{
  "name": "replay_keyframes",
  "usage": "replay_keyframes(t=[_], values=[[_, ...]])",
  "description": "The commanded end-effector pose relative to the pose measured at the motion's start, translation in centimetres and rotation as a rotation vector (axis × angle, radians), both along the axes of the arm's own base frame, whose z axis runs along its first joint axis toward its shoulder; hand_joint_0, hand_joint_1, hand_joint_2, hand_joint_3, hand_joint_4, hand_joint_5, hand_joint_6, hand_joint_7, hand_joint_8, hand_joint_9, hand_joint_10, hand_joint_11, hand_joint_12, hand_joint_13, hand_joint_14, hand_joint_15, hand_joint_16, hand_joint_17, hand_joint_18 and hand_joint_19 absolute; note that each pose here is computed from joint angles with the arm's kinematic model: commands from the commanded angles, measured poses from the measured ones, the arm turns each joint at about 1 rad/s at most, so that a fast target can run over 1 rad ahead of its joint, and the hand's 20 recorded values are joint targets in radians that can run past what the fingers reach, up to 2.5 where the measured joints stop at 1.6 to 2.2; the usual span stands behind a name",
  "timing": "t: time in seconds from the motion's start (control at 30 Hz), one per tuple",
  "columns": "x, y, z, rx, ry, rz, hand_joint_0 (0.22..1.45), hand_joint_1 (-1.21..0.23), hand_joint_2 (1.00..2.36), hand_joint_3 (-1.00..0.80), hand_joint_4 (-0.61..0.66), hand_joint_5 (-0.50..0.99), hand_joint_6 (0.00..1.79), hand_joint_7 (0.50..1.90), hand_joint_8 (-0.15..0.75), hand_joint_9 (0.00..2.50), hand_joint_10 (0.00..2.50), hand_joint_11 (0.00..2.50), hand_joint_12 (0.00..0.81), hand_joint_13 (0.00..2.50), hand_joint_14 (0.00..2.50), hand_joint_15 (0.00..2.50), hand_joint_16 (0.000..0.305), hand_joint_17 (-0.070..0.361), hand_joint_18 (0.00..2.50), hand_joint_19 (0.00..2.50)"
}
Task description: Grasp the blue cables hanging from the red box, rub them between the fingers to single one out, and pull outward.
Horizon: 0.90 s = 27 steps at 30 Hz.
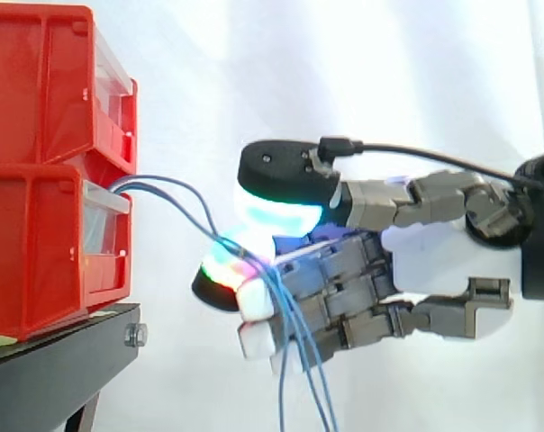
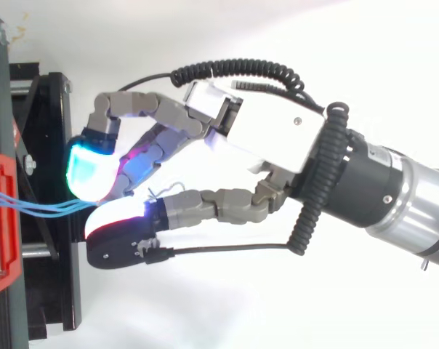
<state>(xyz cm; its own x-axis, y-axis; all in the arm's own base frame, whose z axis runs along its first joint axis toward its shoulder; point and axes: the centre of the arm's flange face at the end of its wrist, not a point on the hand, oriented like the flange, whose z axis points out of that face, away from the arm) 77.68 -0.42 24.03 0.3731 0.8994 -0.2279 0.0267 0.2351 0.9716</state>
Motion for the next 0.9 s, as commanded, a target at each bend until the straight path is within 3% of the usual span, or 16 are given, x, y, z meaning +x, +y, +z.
replay_keyframes(t=[0.0, 0.07, 0.17, 0.3, 0.6, 0.73, 0.87], values=[[0.4, 1.1, -2.0, 0.016, 0.003, 0.008, 0.62, -0.78, 1.01, -0.42, 0.25, -0.07, 0.5, 1.35, 0.231, 1.07, 0.02, 0.38, 0.301, 0.94, 0.03, 0.59, 0.046, 0.103, 0.67, 0.64], [0.3, 1.3, -2.2, 0.028, 0.0, 0.014, 0.62, -0.77, 1.01, -0.41, 0.25, -0.07, 0.5, 1.35, 0.235, 1.07, 0.01, 0.38, 0.301, 0.94, 0.03, 0.59, 0.046, 0.103, 0.68, 0.63], [-0.4, 2.2, -4.3, 0.042, 0.023, 0.028, 0.62, -0.77, 1.01, -0.42, 0.24, -0.07, 0.5, 1.34, 0.234, 1.08, 0.01, 0.38, 0.299, 0.94, 0.03, 0.59, 0.046, 0.103, 0.68, 0.63], [-0.9, 2.7, -5.5, 0.055, 0.009, 0.035, 0.62, -0.77, 1.01, -0.42, 0.24, -0.07, 0.5, 1.34, 0.235, 1.08, 0.02, 0.38, 0.3, 0.94, 0.03, 0.59, 0.046, 0.103, 0.68, 0.64], [-0.7, 2.9, -5.3, 0.06, -0.013, 0.039, 0.62, -0.76, 1.01, -0.42, 0.24, -0.07, 0.5, 1.32, 0.234, 1.09, 0.02, 0.38, 0.3, 0.97, 0.03, 0.61, 0.046, 0.102, 0.68, 0.64], [-0.2, 3.8, -5.0, 0.041, -0.048, 0.045, 0.62, -0.75, 1.01, -0.42, 0.24, -0.07, 0.5, 1.31, 0.24, 1.12, 0.02, 0.39, 0.299, 0.99, 0.03, 0.64, 0.045, 0.101, 0.68, 0.65], [0.1, 4.5, -5.9, 0.044, -0.069, 0.051, 0.62, -0.75, 1.01, -0.42, 0.25, -0.08, 0.5, 1.3, 0.238, 1.12, 0.02, 0.39, 0.299, 1.0, 0.03, 0.64, 0.045, 0.102, 0.69, 0.64]])
